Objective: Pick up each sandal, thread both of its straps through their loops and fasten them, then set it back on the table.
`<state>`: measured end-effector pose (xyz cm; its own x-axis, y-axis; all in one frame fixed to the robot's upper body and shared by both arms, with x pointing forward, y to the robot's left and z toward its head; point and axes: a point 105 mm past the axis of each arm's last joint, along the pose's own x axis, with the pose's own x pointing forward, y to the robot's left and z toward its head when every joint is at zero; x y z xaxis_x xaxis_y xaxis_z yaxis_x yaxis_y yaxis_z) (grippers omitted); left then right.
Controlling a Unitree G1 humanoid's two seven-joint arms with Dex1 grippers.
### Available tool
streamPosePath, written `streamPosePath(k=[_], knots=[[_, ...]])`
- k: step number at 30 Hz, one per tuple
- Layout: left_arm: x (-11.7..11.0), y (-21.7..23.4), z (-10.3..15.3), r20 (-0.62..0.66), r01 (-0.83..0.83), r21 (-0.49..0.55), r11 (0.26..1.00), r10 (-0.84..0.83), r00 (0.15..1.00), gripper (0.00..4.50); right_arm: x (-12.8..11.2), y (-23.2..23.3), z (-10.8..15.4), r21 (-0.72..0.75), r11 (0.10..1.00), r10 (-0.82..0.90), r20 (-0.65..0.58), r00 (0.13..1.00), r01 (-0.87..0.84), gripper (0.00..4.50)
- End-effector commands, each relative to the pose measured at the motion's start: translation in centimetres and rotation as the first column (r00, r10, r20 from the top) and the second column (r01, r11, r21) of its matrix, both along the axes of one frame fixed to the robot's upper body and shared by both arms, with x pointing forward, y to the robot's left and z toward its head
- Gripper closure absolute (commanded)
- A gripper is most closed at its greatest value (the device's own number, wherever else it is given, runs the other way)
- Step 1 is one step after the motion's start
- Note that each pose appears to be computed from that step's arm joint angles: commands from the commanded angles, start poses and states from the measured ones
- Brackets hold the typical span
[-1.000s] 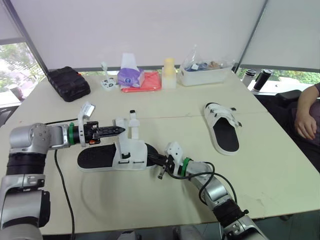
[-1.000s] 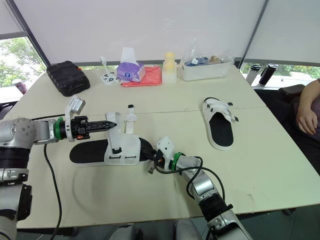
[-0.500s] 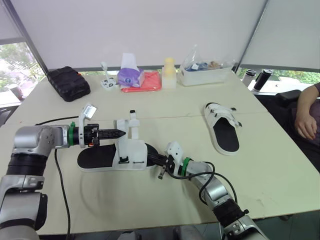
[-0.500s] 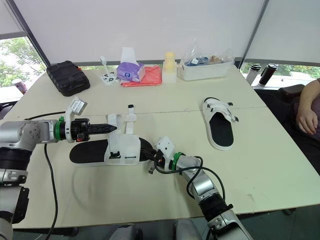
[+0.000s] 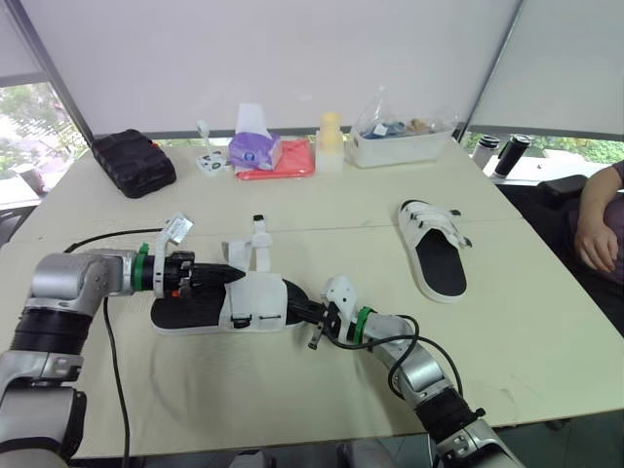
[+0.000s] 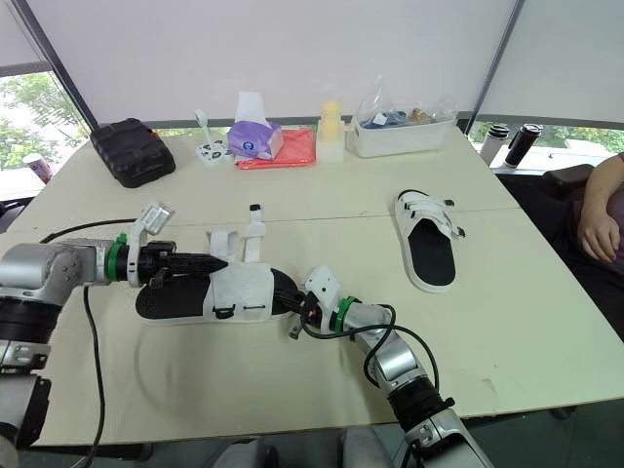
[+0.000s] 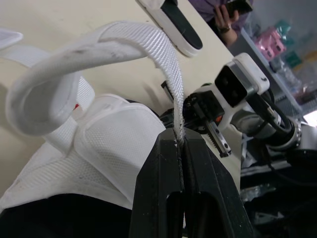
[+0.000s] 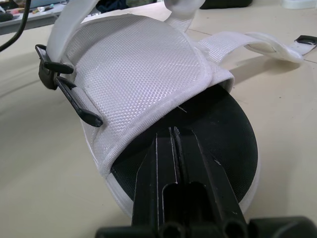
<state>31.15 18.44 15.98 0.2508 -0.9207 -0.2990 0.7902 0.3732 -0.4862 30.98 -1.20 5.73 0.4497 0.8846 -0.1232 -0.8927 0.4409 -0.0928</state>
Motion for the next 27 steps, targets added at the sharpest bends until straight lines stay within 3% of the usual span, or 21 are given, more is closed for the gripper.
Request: streamPosePath(k=[1,7,15,21,24,27], knots=[[-0.8,0.0,-0.1,0.051,0.061,0.076,0.995,-0.065,0.997,4.45,-1.3,-1.7,-5.9,-0.154,0.988,-0.049,-0.193,0.98,0.019,4.5],[-1.0,-0.1,-0.5,0.086,0.074,0.119,0.99,-0.085,0.993,4.45,-1.3,-1.7,-5.9,-0.151,0.988,-0.05,-0.194,0.98,0.021,4.5],[-0.3,1.2,1.2,0.142,-0.027,0.077,0.997,0.016,0.99,0.82,-1.3,-1.8,-6.0,-0.153,0.988,-0.049,-0.194,0.98,0.019,4.5],[-0.8,3.3,4.0,0.224,-0.112,0.072,0.991,0.093,0.97,0.82,-1.5,-1.9,-6.1,-0.156,0.988,-0.043,-0.193,0.98,0.013,4.5],[-4.4,2.8,4.1,0.181,-0.024,0.106,0.994,0.005,0.983,0.82,-1.6,-1.9,-6.2,-0.16,0.987,-0.035,-0.194,0.98,0.004,4.5],[-8.0,1.2,2.1,0.089,0.037,0.133,0.99,-0.049,0.995,0.82,-1.5,-2.0,-6.3,-0.16,0.987,-0.034,-0.194,0.98,0.003,4.5]])
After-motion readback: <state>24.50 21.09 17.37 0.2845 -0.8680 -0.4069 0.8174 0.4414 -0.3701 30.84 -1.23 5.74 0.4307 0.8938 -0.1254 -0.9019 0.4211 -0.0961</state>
